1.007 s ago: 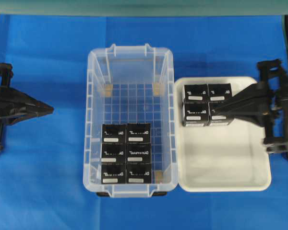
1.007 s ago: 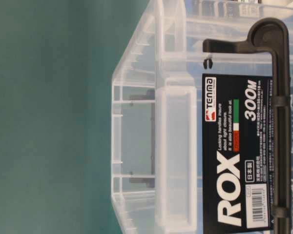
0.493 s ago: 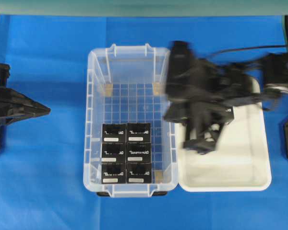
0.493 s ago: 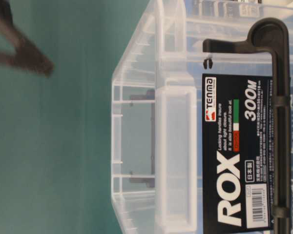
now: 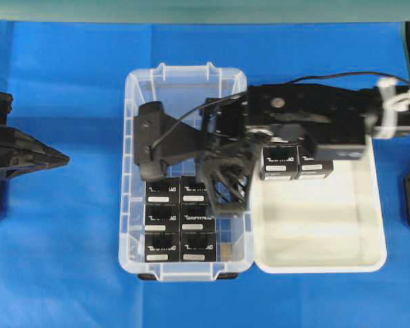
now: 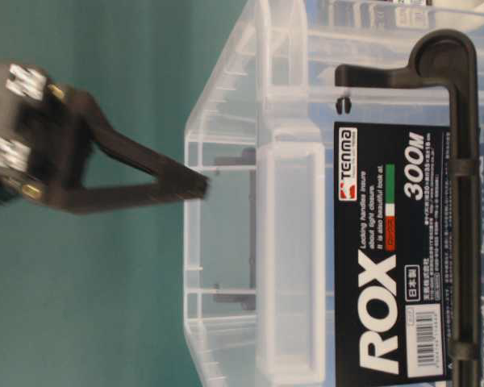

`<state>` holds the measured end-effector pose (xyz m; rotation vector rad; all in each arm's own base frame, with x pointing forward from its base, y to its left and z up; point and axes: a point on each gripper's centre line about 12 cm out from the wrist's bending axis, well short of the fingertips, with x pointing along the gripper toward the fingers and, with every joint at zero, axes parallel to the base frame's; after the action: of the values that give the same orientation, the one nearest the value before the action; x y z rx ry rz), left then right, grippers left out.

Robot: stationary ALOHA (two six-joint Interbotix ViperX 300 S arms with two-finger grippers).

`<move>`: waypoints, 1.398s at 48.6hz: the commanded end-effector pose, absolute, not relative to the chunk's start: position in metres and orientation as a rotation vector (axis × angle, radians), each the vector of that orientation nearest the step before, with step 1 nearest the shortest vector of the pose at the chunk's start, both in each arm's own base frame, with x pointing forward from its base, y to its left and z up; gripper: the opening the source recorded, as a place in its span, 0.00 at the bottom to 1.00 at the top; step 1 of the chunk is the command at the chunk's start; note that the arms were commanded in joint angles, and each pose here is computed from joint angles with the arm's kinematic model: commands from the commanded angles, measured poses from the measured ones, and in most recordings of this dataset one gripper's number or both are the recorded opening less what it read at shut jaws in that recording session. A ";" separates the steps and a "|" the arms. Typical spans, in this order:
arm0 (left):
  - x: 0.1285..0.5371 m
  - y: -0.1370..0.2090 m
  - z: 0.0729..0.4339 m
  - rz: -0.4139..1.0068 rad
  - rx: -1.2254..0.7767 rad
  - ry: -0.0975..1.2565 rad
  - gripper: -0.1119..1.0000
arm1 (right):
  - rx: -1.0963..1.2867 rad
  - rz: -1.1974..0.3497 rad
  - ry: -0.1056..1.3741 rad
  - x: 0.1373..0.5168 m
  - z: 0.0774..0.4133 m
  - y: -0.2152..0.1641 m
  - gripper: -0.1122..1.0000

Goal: Pick the box from inside the plastic case
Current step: 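Move the right gripper over the black boxes inside the clear case, then lower the right gripper and close it on a top-row black box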

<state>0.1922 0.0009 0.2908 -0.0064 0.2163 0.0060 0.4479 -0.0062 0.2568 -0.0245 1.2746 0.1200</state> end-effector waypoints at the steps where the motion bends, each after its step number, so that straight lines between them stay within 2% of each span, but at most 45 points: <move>1: 0.194 0.001 0.303 0.007 -0.005 0.186 0.04 | -0.027 0.113 1.262 0.455 0.250 -0.011 0.19; 6: 0.194 0.001 0.304 0.007 -0.005 0.184 0.04 | -0.019 0.101 1.256 0.460 0.240 -0.016 0.32; 18: 0.194 0.002 0.302 0.009 -0.002 0.198 0.04 | -0.044 0.108 1.287 0.464 0.204 -0.026 0.92; 21: 0.194 0.002 0.300 0.013 -0.004 0.210 0.04 | -0.066 0.122 1.279 0.465 0.197 -0.025 0.99; 40: 0.193 0.005 0.298 0.027 -0.006 0.227 0.04 | -0.067 0.130 1.296 0.467 0.155 -0.022 0.99; 68: 0.192 0.005 0.297 0.028 -0.006 0.232 0.04 | -0.039 0.146 1.315 0.470 0.145 -0.013 0.99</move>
<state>0.1904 0.0047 0.2862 -0.0090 0.2576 0.0266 0.4689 -0.0189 0.1497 -0.0503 1.3030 0.1310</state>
